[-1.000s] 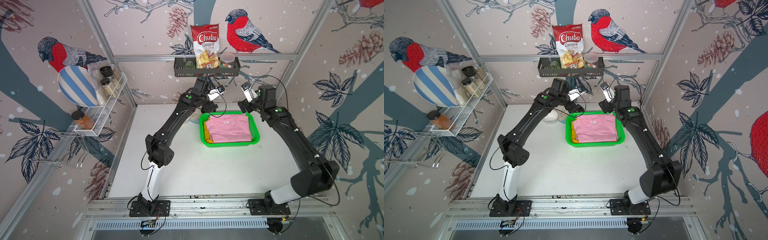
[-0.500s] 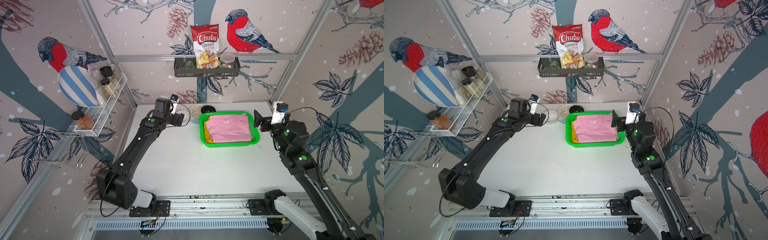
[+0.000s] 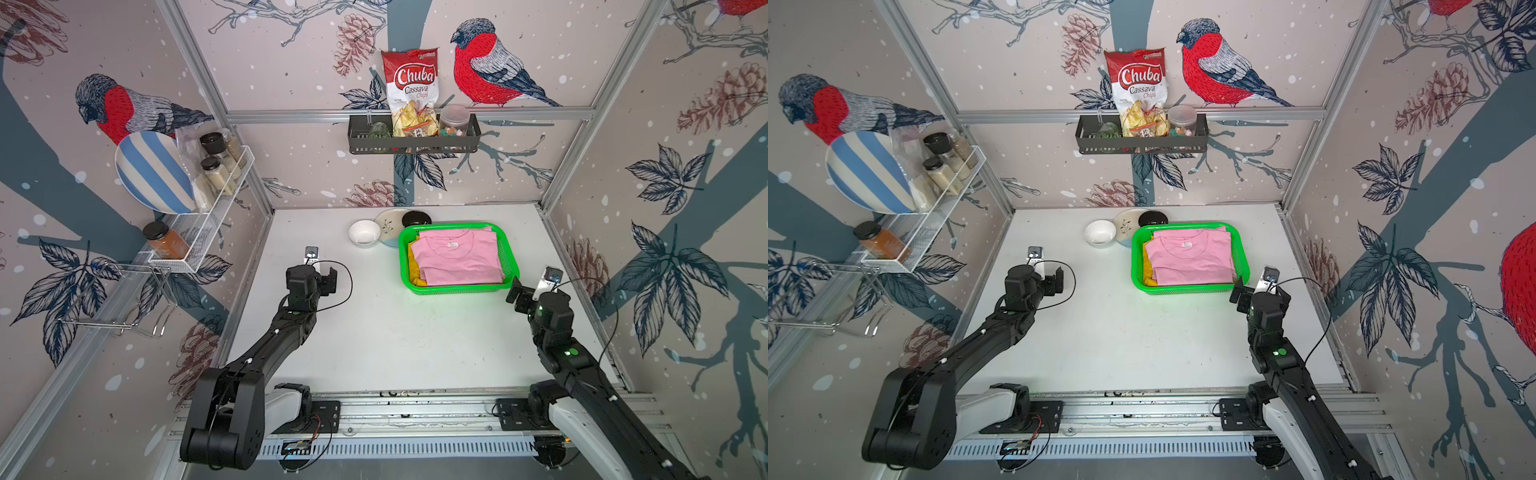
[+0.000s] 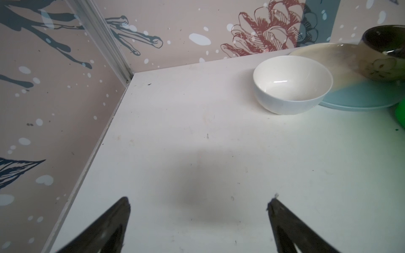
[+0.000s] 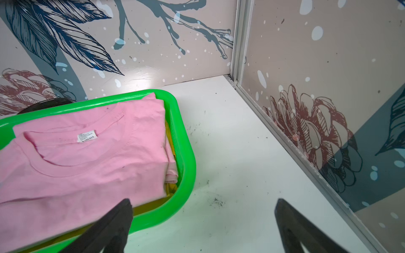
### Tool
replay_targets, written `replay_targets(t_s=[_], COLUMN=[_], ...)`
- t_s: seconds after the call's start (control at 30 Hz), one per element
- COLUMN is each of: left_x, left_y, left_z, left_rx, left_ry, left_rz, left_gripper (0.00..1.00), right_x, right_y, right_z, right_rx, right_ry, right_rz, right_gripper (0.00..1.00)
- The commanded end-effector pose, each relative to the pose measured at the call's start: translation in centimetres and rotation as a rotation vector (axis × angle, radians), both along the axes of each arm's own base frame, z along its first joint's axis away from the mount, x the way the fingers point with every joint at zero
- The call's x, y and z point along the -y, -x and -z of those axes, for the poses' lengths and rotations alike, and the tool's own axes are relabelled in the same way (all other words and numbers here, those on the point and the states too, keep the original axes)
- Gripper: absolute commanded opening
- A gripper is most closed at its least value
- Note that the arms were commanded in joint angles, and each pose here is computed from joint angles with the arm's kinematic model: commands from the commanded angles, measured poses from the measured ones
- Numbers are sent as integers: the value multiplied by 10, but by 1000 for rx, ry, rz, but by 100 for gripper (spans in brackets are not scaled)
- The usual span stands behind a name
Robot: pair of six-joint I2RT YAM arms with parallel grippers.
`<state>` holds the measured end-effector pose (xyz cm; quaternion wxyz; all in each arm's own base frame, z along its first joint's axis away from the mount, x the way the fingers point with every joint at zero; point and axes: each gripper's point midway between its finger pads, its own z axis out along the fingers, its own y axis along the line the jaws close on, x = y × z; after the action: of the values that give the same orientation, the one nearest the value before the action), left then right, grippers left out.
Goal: Put the folded t-shirts into the basket
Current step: Reset both arms
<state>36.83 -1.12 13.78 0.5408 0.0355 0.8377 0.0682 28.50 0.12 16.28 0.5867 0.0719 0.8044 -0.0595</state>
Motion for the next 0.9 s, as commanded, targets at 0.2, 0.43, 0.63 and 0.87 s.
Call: replay_targets(t_s=[0.2, 0.43, 0.63, 0.87], left_x=[-3, -12, -6, -6], left_y=[-11, -19, -22, -27], left_z=[28, 40, 44, 45], left_rx=[140, 135, 110, 86], left_ry=[1, 5, 48, 74], left_rz=[-12, -67, 4, 20], left_gripper=[96, 97, 96, 96], right_x=[-6, 0, -5, 24], right_y=[-23, -45, -79, -104], right_z=[7, 11, 40, 62], right_rx=[161, 211, 111, 2], right_ry=[62, 22, 13, -16], right_rz=[-87, -110, -134, 41], right_gripper=[100, 100, 100, 100])
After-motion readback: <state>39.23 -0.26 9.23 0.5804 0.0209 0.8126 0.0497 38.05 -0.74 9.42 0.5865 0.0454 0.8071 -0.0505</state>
